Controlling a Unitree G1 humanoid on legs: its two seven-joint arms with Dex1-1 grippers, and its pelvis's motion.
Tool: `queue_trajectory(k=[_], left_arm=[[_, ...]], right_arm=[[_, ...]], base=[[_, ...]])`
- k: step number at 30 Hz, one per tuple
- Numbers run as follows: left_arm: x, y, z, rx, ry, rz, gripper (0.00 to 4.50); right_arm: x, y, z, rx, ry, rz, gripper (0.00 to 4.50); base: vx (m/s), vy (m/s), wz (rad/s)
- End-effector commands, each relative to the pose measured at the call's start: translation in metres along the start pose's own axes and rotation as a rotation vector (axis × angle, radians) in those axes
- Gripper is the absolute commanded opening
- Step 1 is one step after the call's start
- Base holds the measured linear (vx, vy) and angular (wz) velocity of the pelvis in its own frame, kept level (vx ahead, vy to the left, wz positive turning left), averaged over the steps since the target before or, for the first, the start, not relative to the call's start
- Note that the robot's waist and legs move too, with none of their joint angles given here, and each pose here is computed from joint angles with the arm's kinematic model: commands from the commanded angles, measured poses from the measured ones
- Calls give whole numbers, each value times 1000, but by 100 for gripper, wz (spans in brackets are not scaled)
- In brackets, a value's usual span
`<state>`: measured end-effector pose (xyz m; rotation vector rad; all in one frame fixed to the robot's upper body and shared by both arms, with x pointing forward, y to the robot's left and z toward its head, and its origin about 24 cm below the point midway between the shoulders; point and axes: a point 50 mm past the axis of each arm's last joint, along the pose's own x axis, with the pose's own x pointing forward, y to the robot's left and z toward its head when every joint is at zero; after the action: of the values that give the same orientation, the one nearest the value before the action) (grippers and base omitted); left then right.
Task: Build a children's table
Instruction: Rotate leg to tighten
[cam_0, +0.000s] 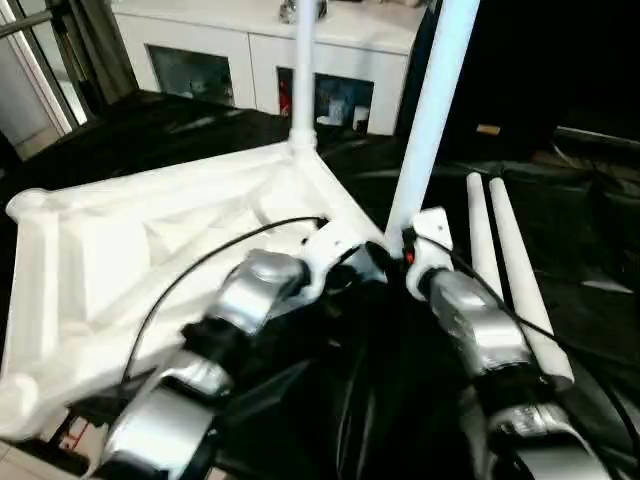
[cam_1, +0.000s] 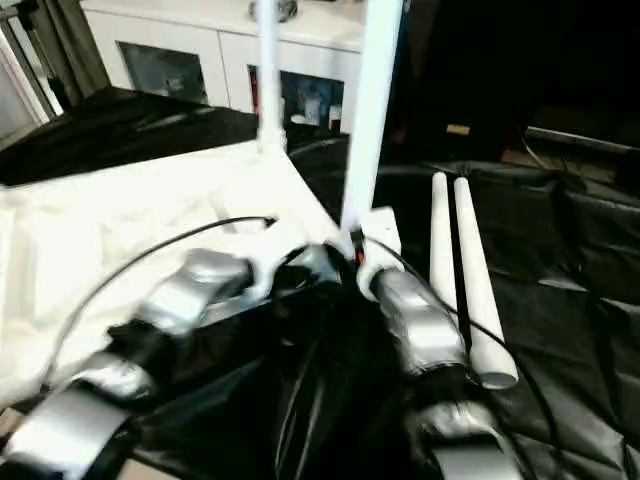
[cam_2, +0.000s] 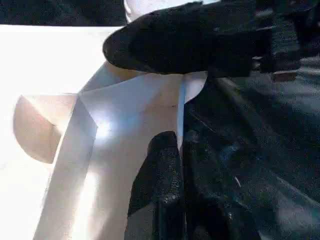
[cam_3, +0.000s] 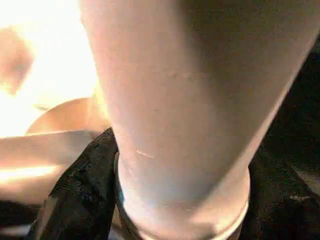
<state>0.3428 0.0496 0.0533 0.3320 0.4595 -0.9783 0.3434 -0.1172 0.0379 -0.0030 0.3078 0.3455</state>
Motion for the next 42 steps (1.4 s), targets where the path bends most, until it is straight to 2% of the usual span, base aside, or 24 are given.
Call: queue_trajectory(k=[1, 2, 3, 6, 7, 10, 14, 15, 18, 23, 28, 29, 32, 33, 42], left_arm=[[4, 3, 25, 5, -101, 82, 0], [4, 3, 25, 5, -101, 82, 0], [4, 2, 25, 16, -103, 66, 0], [2, 4, 20, 24, -96, 58, 0], [-2, 6, 16, 43, -98, 42, 0], [-7, 7, 12, 78, -110, 9, 0], [-18, 8, 2, 92, -102, -72, 0], [-25, 7, 0, 132, -126, -130, 0], [-35, 2, -5, 162, -139, -230, 0], [-49, -4, -12, 187, -123, -340, 0], [-57, -6, -15, 199, -120, -383, 0], [-58, -6, -16, 199, -119, -389, 0], [-61, -7, -18, 199, -112, -396, 0], [-61, -7, -18, 200, -109, -396, 0], [-62, -8, -19, 205, -99, -399, 0]], right_arm=[[7, 36, -15, -7, 67, 112, 282], [7, 36, -15, -7, 67, 112, 316], [7, 36, -11, 41, 44, 140, 337], [4, 33, -9, 22, 30, 181, 360], [1, 28, -9, 2, 17, 203, 373], [-4, 22, -8, -31, 2, 238, 373], [-19, 12, -6, -92, -24, 388, 373], [-26, 7, -5, -125, -27, 451, 373], [-36, -1, -3, -163, -17, 535, 373], [-46, -11, 4, -177, -22, 609, 373], [-53, -14, 5, -202, -10, 678, 373], [-54, -13, 5, -209, -7, 692, 348], [-55, -12, 3, -210, 6, 714, 336], [-56, -11, 1, -208, 12, 724, 311], [-59, -5, -4, -216, 34, 769, 271]], base=[[0, 0, 0], [0, 0, 0], [0, 0, 0], [0, 0, 0], [0, 0, 0], [0, 0, 0], [0, 0, 0], [0, 0, 0], [0, 0, 0], [0, 0, 0], [0, 0, 0], [0, 0, 0], [0, 0, 0], [0, 0, 0], [0, 0, 0]])
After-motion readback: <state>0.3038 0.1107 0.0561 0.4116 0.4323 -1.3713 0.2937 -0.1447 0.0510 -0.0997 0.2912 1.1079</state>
